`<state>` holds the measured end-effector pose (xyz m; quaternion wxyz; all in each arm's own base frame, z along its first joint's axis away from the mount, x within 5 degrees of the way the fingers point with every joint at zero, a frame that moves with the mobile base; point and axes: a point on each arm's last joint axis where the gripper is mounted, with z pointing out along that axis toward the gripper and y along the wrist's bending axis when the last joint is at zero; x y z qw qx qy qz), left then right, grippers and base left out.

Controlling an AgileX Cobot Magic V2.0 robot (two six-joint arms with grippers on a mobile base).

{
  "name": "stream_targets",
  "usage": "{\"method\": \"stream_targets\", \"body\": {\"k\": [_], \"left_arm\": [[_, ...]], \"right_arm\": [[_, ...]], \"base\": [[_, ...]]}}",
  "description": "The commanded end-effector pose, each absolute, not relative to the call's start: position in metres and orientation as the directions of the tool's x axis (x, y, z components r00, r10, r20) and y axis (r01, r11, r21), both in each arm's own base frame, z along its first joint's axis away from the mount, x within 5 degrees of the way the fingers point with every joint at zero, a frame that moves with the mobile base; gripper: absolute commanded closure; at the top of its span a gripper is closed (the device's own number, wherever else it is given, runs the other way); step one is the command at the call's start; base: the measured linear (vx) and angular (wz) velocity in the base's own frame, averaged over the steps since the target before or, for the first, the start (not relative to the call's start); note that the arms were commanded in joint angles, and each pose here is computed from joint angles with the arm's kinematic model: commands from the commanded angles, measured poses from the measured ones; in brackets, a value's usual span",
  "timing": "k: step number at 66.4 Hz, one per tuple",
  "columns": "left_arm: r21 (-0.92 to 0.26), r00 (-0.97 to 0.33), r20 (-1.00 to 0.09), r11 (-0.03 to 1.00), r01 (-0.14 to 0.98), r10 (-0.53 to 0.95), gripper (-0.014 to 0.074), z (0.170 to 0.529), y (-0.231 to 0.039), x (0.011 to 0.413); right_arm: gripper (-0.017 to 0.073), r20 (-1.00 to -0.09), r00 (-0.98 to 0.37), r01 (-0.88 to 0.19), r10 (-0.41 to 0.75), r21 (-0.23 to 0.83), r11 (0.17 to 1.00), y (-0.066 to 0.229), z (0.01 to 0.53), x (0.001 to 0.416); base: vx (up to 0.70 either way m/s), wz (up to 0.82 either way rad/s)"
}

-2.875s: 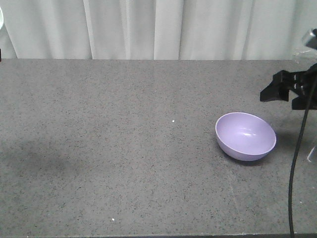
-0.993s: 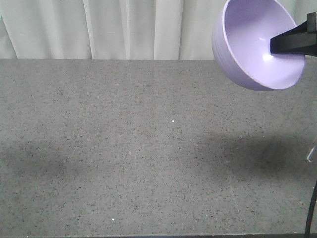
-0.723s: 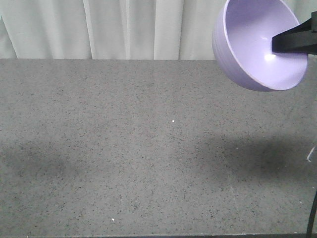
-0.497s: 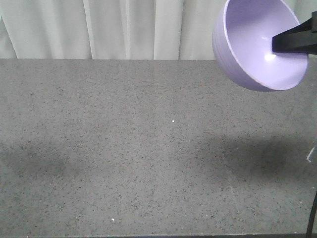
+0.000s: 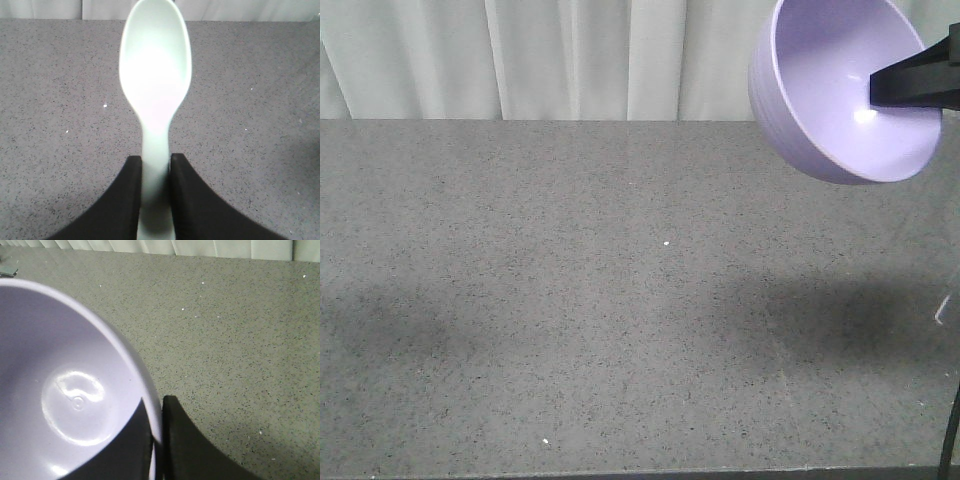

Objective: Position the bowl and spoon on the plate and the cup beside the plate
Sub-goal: 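Lift the bowl with the right gripper and the spoon with the left, then drive the base away holding the bowl and spoon aloft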

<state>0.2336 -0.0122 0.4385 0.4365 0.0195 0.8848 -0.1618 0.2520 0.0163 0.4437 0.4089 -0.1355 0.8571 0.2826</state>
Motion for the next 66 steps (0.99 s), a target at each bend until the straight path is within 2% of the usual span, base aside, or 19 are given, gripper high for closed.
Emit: {"method": "stream_targets", "body": {"k": [1,32,66], "left_arm": [[-0.283,-0.536,-0.833,0.940,0.193,-0.141,0.0601,0.4566,-0.0142,0.2277],[-0.283,-0.536,-0.833,0.940,0.193,-0.141,0.0601,0.4566,-0.0142,0.2277],[-0.283,-0.536,-0.833,0.940,0.193,-0.141,0.0601,0.4566,-0.0142,0.2277]], "right_arm": [[0.0565,-0.830,-0.557,-0.493,0.033,0.363,0.791,0.0195,0.4625,0.2442],[0.0565,-0.830,-0.557,-0.493,0.033,0.363,0.791,0.0195,0.4625,0.2442],[0.0565,-0.829,-0.558,-0.493,0.032,0.363,0.791,0.0196,0.4625,0.2442]], "base": [[-0.01,-0.05],[-0.02,-0.17],[-0.02,-0.39]]}}
